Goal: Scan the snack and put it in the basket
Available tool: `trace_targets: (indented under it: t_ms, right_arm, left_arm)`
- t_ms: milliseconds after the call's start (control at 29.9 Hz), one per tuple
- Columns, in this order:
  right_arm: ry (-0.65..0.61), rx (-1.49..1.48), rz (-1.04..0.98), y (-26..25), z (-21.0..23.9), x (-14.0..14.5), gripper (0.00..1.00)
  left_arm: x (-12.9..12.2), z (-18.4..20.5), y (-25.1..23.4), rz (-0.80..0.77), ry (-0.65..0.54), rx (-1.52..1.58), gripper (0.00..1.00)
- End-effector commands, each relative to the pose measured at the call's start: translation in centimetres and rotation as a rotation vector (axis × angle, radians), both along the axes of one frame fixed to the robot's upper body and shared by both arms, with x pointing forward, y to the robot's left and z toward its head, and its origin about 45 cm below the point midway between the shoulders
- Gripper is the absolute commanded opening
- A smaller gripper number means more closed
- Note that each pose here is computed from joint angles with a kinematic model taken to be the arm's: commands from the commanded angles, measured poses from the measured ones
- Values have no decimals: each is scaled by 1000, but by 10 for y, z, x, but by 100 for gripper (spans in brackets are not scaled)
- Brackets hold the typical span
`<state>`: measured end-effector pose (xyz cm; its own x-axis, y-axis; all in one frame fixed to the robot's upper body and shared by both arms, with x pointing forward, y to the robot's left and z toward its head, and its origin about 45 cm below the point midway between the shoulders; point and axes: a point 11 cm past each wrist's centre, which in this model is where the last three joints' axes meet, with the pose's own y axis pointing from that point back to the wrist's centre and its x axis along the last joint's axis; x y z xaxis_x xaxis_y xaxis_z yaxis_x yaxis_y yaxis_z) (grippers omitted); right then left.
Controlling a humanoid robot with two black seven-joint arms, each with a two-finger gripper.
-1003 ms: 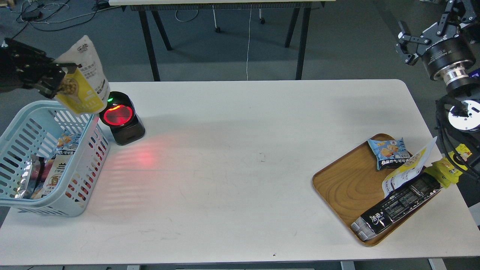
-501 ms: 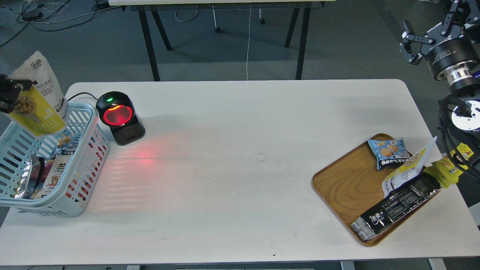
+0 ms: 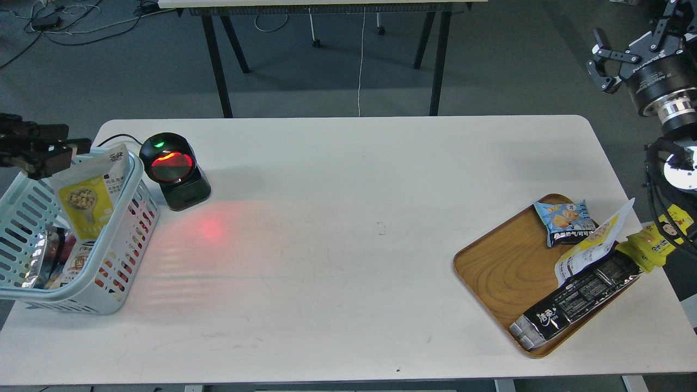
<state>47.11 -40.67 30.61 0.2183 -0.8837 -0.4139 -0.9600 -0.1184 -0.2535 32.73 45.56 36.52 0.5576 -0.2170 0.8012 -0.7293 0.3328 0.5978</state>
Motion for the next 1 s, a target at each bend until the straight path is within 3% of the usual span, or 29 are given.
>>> trace_targets:
  t_ms: [0,234,568,802,969]
  right_arm:
    - [-13,5,-4,-2,6,1,98]
    - [-94,71,-59,-15,35,5,99]
    - [-96,97,-64,-17,60,17,98]
    - [14,182,-61,-5,29,30,99]
    - [49,204,-11,3,24,32,99]
  left_arm:
    - [12,29,-9,18,-75,-132,99]
    - [75,57,-43,84,-168,-732,99]
    - [143,12,-77,267,-100,-1412,99]
    - [174,-12,-70,477,-138,-2038,99]
    - [182,-38,-75,615,50,-2319,99]
